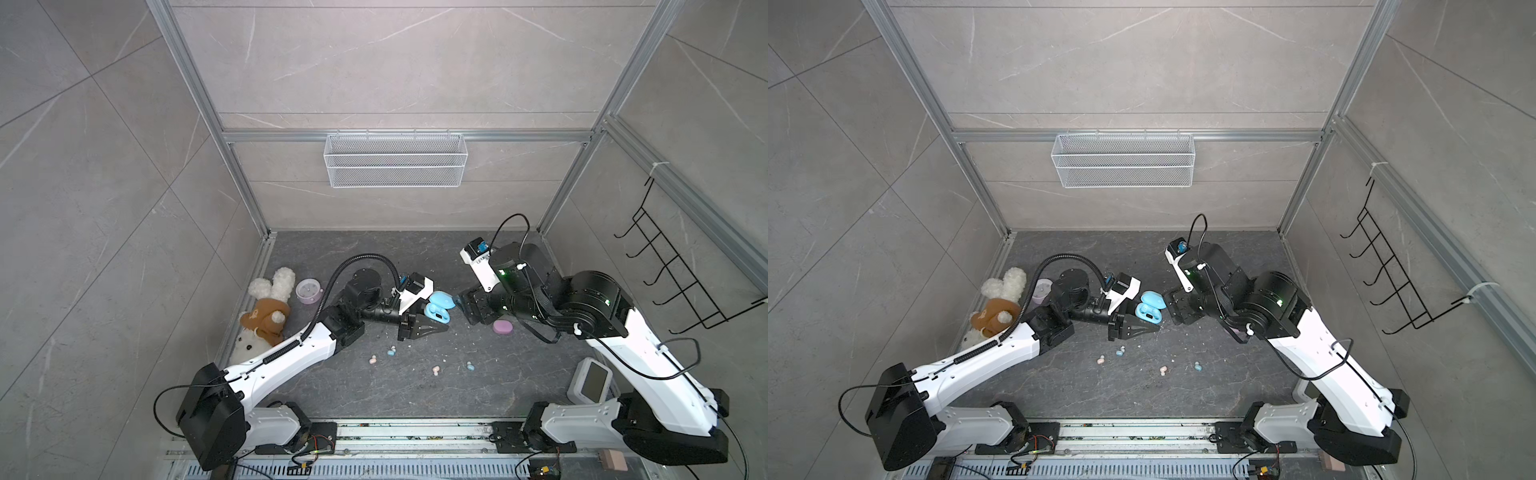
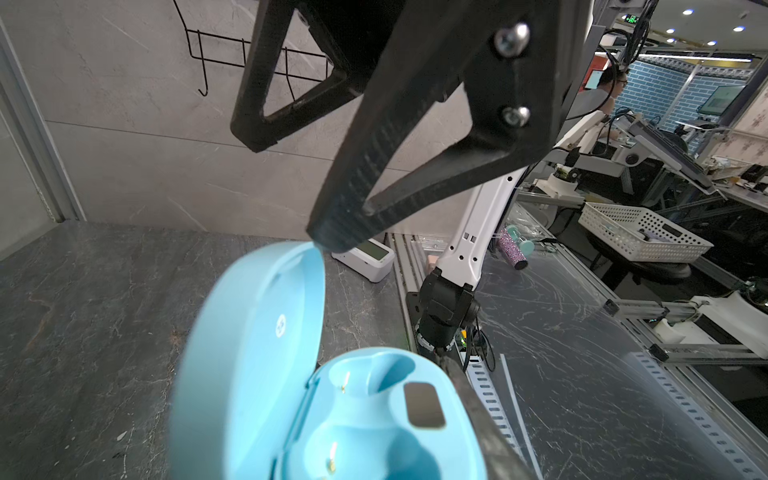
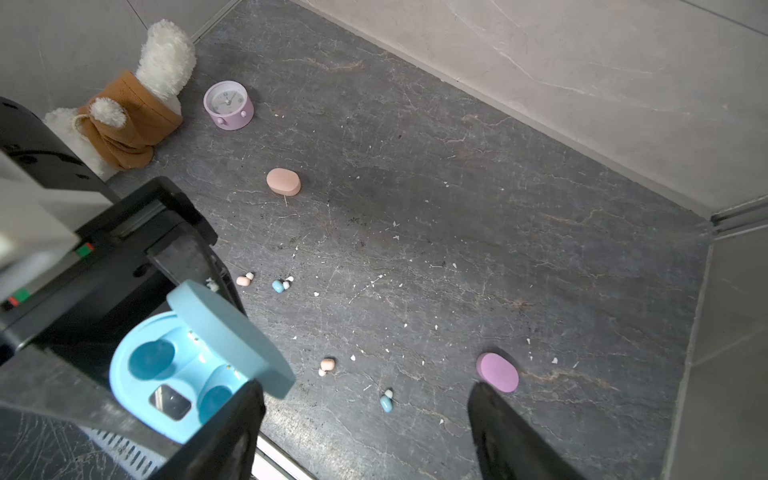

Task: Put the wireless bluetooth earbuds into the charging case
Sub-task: 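Flip the light-blue lid open with the right gripper while the left holds the case, then move the right gripper down toward the blue earbud on the table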

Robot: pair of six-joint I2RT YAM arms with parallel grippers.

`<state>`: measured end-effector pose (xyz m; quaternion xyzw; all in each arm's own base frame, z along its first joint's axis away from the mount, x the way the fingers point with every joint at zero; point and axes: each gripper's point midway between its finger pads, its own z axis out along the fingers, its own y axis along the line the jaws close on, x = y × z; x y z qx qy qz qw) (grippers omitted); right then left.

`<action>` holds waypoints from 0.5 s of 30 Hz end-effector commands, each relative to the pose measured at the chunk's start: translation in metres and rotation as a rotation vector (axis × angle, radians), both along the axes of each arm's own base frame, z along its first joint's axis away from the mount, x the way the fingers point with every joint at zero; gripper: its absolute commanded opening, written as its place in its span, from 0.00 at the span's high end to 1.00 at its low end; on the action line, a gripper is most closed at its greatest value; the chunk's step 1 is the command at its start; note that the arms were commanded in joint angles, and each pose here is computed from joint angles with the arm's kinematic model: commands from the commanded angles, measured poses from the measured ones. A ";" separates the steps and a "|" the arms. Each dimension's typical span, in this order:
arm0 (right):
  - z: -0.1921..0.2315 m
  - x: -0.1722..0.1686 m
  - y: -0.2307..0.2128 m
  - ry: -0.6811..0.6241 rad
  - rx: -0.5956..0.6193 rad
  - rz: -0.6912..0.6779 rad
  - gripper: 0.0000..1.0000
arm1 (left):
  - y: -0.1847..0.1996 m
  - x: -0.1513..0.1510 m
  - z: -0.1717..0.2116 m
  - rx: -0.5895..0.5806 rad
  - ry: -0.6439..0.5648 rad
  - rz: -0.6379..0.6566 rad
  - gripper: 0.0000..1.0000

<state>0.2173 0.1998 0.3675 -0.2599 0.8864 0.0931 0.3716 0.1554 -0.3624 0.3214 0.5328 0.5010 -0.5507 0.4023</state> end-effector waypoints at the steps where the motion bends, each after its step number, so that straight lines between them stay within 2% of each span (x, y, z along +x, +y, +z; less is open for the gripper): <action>1: 0.003 -0.012 -0.001 0.055 0.055 0.004 0.18 | 0.006 -0.007 0.019 -0.046 -0.039 0.009 0.73; 6: -0.008 -0.021 -0.010 0.144 0.113 -0.057 0.14 | 0.010 0.009 0.007 -0.026 -0.034 0.129 0.73; 9: -0.022 -0.021 -0.025 0.223 0.147 -0.150 0.13 | 0.015 0.017 0.003 -0.020 -0.035 0.183 0.73; 12: -0.054 -0.022 -0.037 0.354 0.184 -0.260 0.12 | 0.022 0.021 0.001 -0.019 -0.035 0.217 0.73; 15: -0.105 -0.026 -0.038 0.504 0.206 -0.367 0.12 | 0.026 0.023 0.000 -0.016 -0.043 0.238 0.73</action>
